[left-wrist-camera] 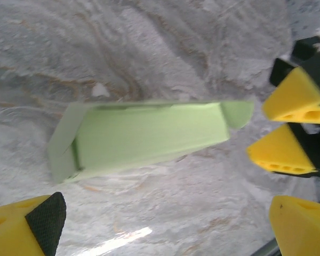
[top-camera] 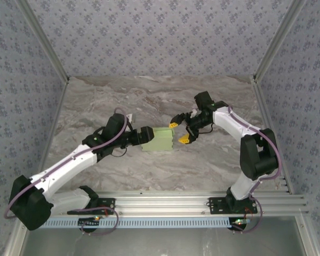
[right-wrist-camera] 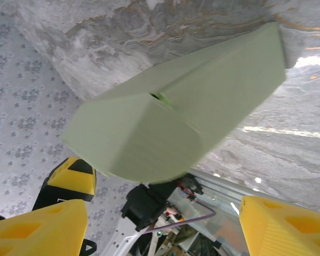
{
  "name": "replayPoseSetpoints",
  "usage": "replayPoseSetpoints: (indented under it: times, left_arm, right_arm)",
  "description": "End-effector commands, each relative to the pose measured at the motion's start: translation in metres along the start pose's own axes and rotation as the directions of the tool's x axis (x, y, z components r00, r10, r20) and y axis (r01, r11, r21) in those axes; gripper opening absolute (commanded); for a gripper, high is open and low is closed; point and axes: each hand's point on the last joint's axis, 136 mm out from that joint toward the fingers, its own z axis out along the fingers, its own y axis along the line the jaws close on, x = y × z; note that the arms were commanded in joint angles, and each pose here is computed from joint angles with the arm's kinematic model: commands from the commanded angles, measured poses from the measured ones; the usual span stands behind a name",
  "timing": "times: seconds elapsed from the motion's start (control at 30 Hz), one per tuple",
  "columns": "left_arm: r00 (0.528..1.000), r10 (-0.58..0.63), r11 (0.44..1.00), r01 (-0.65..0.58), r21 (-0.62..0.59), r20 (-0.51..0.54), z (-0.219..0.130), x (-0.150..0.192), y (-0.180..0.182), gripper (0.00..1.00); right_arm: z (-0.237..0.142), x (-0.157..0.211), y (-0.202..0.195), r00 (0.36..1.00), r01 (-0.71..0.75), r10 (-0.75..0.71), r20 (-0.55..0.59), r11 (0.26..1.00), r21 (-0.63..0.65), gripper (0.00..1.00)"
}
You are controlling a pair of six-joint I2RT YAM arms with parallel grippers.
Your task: Fold the paper box
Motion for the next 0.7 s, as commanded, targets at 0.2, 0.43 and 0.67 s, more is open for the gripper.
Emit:
replayPoseSetpoints:
  times: [0.2, 0.43, 0.67]
  left_arm:
    - [0.996, 0.086, 0.987, -0.088, -0.137, -0.022, 0.001, 0.018, 0.028, 0.99]
    - [0.991, 0.122, 0.977, -0.109, -0.182, 0.058, -0.003, -0.001, 0.028, 0.99]
    - [0.993, 0.109, 0.983, -0.102, -0.150, 0.035, 0.005, 0.005, 0.024, 0.96]
  right_arm:
    - [-0.023, 0.001, -0.003, 0.973, 0.215, -0.223, 0.066, 0.970, 0.113, 0.77]
    - [-0.032, -0.006, 0.012, 0.899, 0.385, -0.411, 0.150, 0.906, 0.175, 0.77]
    - [-0.028, 0.003, 0.014, 0.900, 0.392, -0.414, 0.137, 0.906, 0.163, 0.76]
